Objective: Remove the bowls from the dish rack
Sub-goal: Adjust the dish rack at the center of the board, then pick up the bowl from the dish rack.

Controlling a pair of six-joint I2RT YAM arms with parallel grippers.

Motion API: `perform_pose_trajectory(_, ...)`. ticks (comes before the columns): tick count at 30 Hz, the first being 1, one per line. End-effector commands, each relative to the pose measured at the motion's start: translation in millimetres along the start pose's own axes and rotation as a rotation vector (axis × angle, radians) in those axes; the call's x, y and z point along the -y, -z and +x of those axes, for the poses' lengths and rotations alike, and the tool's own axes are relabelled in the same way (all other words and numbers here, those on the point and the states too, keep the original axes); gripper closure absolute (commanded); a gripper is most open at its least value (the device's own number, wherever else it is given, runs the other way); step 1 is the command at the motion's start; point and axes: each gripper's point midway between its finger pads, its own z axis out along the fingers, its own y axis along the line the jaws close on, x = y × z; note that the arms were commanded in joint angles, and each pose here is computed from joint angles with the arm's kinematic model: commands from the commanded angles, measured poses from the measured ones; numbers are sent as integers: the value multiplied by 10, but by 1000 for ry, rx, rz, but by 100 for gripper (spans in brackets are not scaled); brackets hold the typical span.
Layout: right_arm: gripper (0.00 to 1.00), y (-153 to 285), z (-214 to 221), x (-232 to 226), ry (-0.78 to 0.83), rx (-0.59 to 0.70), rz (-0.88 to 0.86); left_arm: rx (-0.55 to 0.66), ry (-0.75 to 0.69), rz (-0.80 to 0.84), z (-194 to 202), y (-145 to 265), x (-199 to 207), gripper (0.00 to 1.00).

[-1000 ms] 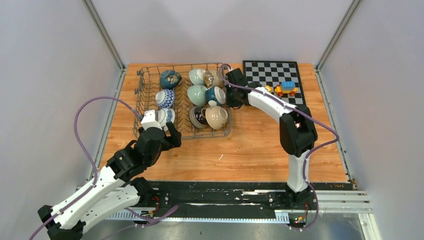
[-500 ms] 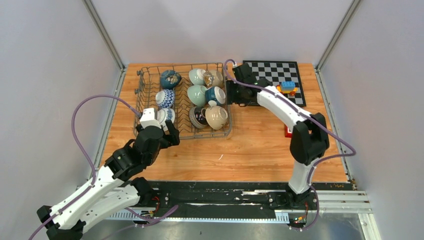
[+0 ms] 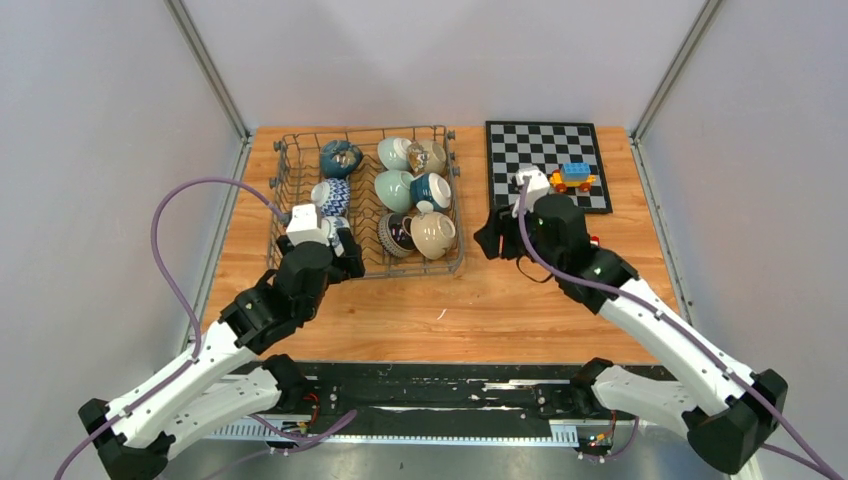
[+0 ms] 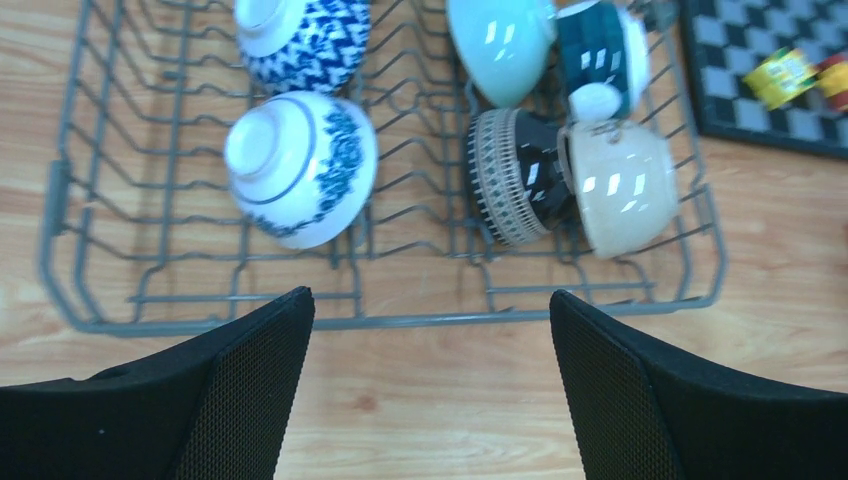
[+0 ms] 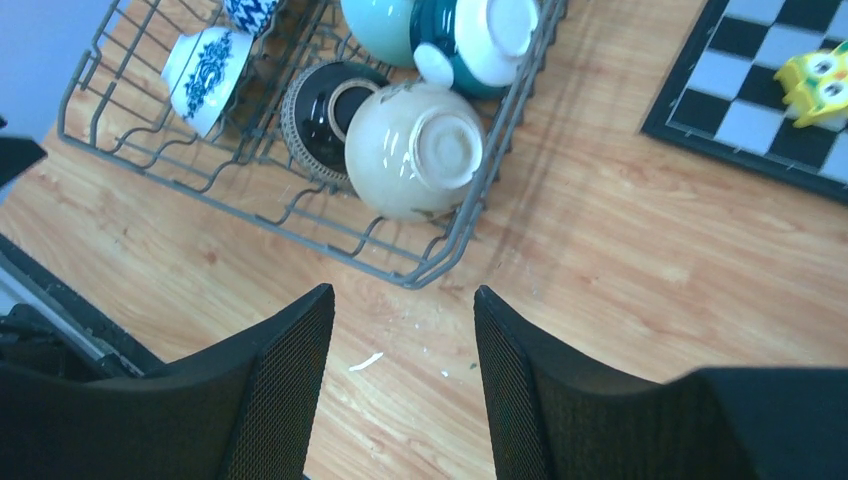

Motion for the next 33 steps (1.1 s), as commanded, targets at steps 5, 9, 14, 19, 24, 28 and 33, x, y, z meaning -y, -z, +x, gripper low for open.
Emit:
perform_pose_trajectory(5, 43, -14, 523, -33, -106, 8, -85, -67, 115, 383, 69, -158, 971, 3)
perform_pose_trajectory(9, 43, -7, 568, -1, -128, 103, -105, -151, 176, 525, 212, -226, 1341, 4)
perform_pose_trajectory(14, 44, -117, 584, 0, -139, 34, -90, -150, 431, 607, 242, -388, 1416, 7)
perform_pose_trajectory(19, 42, -220, 440, -101, -152, 47, -137, -169, 561, 686, 288, -484, 1485, 12)
perform_pose_trajectory(24, 30, -257, 301, -121, -158, 92, -143, -158, 575, 674, 385, -571, 1454, 12)
perform_pose_trajectory(28, 31, -379, 234, -154, -144, 66, -153, -100, 612, 558, 466, -669, 1190, 12)
perform_pose_trajectory(33, 33, -489, 27, -217, -136, 119, -182, -77, 604, 522, 490, -709, 1105, 10)
